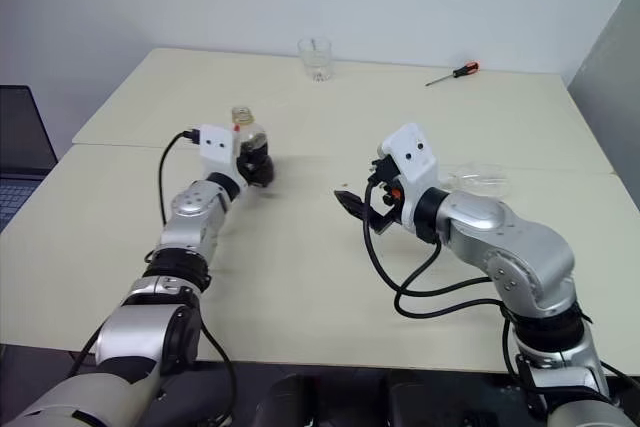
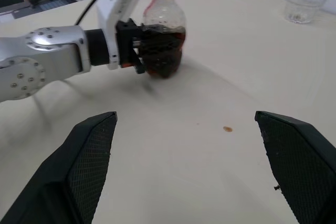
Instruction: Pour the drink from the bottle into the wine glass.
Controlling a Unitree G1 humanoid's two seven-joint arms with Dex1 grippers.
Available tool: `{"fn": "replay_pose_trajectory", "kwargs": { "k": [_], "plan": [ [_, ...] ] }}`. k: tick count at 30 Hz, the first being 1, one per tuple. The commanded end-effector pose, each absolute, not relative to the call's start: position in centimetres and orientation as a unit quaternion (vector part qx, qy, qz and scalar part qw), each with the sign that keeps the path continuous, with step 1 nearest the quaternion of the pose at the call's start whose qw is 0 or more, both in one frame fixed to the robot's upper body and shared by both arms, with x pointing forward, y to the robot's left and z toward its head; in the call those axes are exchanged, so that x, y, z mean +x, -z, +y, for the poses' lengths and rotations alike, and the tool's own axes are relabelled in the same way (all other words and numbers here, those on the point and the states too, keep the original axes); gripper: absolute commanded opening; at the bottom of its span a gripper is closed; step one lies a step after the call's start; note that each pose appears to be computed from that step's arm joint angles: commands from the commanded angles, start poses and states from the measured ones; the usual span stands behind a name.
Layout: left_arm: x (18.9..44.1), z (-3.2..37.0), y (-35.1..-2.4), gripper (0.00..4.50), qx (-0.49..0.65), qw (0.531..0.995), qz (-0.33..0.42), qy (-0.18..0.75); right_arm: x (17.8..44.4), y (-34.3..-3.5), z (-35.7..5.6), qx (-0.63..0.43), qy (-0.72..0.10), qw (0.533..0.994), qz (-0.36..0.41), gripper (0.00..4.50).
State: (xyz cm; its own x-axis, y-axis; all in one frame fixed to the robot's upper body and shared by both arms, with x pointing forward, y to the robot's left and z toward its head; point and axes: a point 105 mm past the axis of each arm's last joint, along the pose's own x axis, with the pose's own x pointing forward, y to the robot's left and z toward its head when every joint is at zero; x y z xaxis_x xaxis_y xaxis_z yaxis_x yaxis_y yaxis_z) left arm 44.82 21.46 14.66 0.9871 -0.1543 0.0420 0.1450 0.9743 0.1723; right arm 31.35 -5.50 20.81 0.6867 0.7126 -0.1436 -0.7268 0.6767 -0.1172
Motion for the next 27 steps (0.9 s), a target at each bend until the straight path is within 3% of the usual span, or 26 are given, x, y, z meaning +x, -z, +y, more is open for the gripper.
{"fn": "replay_pose_trajectory", "kwargs": {
  "k": [1, 12, 13, 14, 21, 27],
  "plan": [
    [44.2, 23.4, -16.3, 1.19, 0.091, 0.993, -0.064, 0.044, 31.6, -21.6, -5.0, -0.088, -0.401, 0.912, 0.018, 4.50],
    [42.3, 25.8, -15.1, 1.19, 0.037, 0.997, -0.058, -0.023, 32.1, -21.6, -4.0, -0.083, -0.432, 0.898, 0.020, 4.50],
    [42.2, 25.9, -15.1, 1.90, 0.032, 0.997, -0.059, -0.026, 32.2, -21.6, -4.1, -0.083, -0.431, 0.898, 0.021, 4.50],
    [42.2, 25.9, -15.1, 2.04, 0.028, 0.997, -0.059, -0.028, 32.2, -21.6, -4.2, -0.083, -0.431, 0.898, 0.021, 4.50],
    [41.8, 26.2, -15.0, 4.36, 0.028, 0.998, -0.054, -0.033, 32.3, -21.6, -4.2, -0.079, -0.433, 0.897, 0.026, 4.50],
    [40.9, 26.7, -14.8, 4.48, 0.036, 0.998, -0.045, -0.035, 32.5, -21.8, -4.1, -0.067, -0.436, 0.897, 0.022, 4.50]
  ]
}}
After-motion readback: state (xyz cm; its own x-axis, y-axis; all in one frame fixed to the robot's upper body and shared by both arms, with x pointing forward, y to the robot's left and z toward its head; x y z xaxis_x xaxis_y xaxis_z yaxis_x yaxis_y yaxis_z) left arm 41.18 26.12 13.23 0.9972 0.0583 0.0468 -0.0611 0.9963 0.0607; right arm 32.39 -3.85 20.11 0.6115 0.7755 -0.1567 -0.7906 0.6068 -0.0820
